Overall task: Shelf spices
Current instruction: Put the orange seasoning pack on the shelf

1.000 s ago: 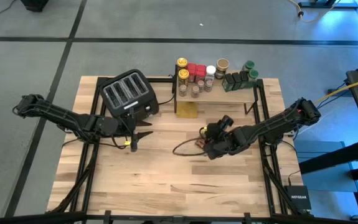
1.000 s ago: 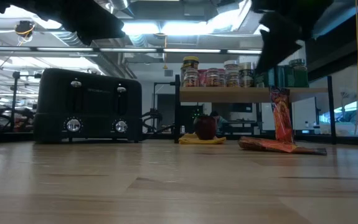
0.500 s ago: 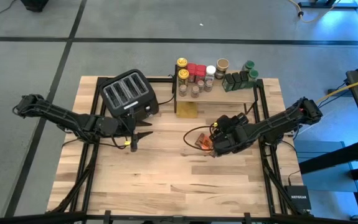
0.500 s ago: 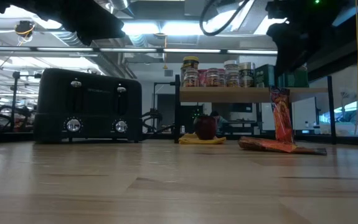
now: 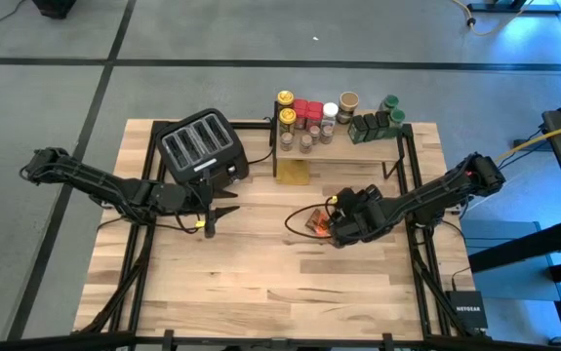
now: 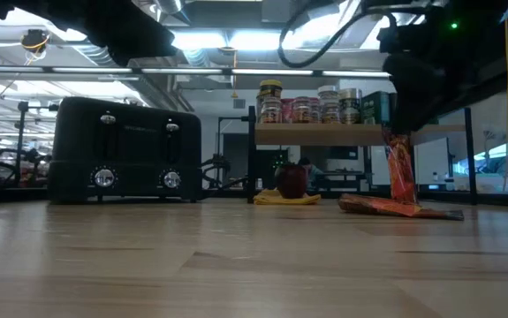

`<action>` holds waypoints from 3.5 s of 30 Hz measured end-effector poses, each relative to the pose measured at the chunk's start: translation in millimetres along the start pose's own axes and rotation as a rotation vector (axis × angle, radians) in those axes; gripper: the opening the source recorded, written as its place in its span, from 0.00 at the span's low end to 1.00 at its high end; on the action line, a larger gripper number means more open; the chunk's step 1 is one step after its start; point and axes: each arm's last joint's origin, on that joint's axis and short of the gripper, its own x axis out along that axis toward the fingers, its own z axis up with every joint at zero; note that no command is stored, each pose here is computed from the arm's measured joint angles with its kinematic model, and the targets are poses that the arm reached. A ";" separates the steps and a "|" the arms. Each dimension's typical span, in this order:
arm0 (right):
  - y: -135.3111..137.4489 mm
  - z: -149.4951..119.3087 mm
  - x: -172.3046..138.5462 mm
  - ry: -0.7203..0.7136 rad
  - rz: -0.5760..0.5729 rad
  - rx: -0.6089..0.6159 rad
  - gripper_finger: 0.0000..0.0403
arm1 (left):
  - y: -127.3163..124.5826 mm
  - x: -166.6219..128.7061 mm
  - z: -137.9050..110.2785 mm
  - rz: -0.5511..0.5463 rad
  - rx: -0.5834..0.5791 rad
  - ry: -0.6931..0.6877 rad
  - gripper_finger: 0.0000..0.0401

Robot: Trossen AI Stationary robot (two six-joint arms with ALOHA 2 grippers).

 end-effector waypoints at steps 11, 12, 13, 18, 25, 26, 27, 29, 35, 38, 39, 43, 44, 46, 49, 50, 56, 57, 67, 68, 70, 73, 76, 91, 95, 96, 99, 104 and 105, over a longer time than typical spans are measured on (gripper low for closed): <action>0.2 0.7 1.2 0.031 0.013 0.034 0.66 | 0.5 0.2 -0.4 0.003 0.005 0.004 0.38; 0.8 0.7 1.2 0.033 0.019 0.044 0.66 | 0.5 0.2 -0.4 0.003 0.005 0.004 0.38; 2.3 0.9 1.0 0.035 0.033 0.052 0.66 | 0.6 0.2 -0.4 0.004 0.004 0.004 0.38; 10.3 3.7 0.5 0.034 0.115 0.087 0.66 | 0.5 0.2 -0.4 0.003 0.002 0.004 0.38; 7.3 11.5 5.0 -0.131 0.027 0.143 0.66 | 0.5 0.2 0.0 0.003 -0.019 0.001 0.38; 6.1 12.9 6.3 -0.133 0.019 0.156 0.66 | 0.5 0.2 0.0 0.003 -0.020 0.001 0.38; 5.0 13.6 7.4 -0.127 0.012 0.158 0.66 | 0.5 0.2 -0.1 0.003 -0.022 0.001 0.38; 2.4 14.5 9.6 -0.100 -0.001 0.157 0.66 | 0.5 0.2 -0.1 0.003 -0.024 0.001 0.38; -2.1 9.1 14.3 -0.074 -0.086 0.113 0.66 | 0.6 0.2 -0.5 0.004 -0.023 0.005 0.38; -4.3 5.7 15.8 -0.057 -0.129 0.072 0.66 | 0.5 0.2 -0.5 0.004 -0.023 0.005 0.38; -5.1 5.4 15.8 -0.054 -0.137 0.054 0.66 | 0.5 0.2 -0.5 0.004 -0.023 0.005 0.38; -0.2 10.6 -1.7 -0.099 -0.115 -0.025 0.66 | 0.6 0.2 -0.5 0.004 -0.017 0.005 0.38; -0.2 11.8 -8.1 -0.119 -0.122 -0.043 0.66 | 0.4 0.4 -0.5 0.004 -0.017 0.005 0.38; -1.1 13.5 -21.5 -0.164 -0.138 -0.061 0.66 | 0.3 0.7 -0.9 0.004 -0.015 0.008 0.38; -6.1 10.7 -36.1 -0.190 -0.162 -0.083 0.66 | 0.0 1.5 -1.2 0.004 -0.014 0.009 0.38; -8.5 9.3 -38.8 -0.196 -0.168 -0.083 0.66 | -0.1 1.8 -1.7 0.004 -0.012 0.013 0.38; -31.1 1.3 -39.1 -0.188 -0.208 -0.195 0.59 | -1.8 5.9 -4.8 0.006 0.022 0.031 0.38; -34.9 1.4 -38.5 -0.189 -0.214 -0.232 0.58 | -1.9 6.2 -5.1 0.006 0.025 0.033 0.38; -53.2 37.5 -39.8 -0.075 0.095 -0.404 0.53 | -1.5 7.0 -5.2 0.010 0.042 0.034 0.38; -55.0 43.3 -37.3 -0.064 0.131 -0.417 0.53 | -1.5 7.0 -5.2 0.009 0.042 0.034 0.38; -59.0 52.4 -30.4 -0.038 0.169 -0.471 0.53 | -1.5 7.0 -5.2 0.009 0.041 0.034 0.38; -63.8 62.0 -18.9 -0.005 0.176 -0.541 0.53 | -1.4 7.0 -5.8 0.010 0.045 0.039 0.38; -62.8 67.0 -7.6 0.045 0.219 -0.613 0.53 | -1.4 7.0 -5.9 0.010 0.054 0.041 0.38; -31.6 59.6 43.9 0.260 0.214 -0.797 0.49 | -1.4 7.0 -5.9 0.010 0.052 0.040 0.38; -28.9 58.9 48.0 0.263 0.202 -0.825 0.34 | -1.4 7.0 -5.9 0.010 0.048 0.040 0.38; -28.5 59.3 48.4 0.255 0.197 -0.827 0.29 | -1.4 7.0 -5.9 0.010 0.045 0.040 0.38; -29.0 59.5 48.0 0.253 0.190 -0.827 0.13 | -1.4 7.0 -5.9 0.010 0.042 0.040 0.38; -34.1 64.0 38.0 0.229 0.196 -0.786 0.04 | -1.4 7.0 -5.9 0.010 0.045 0.040 0.38; -36.4 65.9 34.1 0.224 0.186 -0.778 0.05 | -1.4 7.0 -5.9 0.010 0.045 0.040 0.38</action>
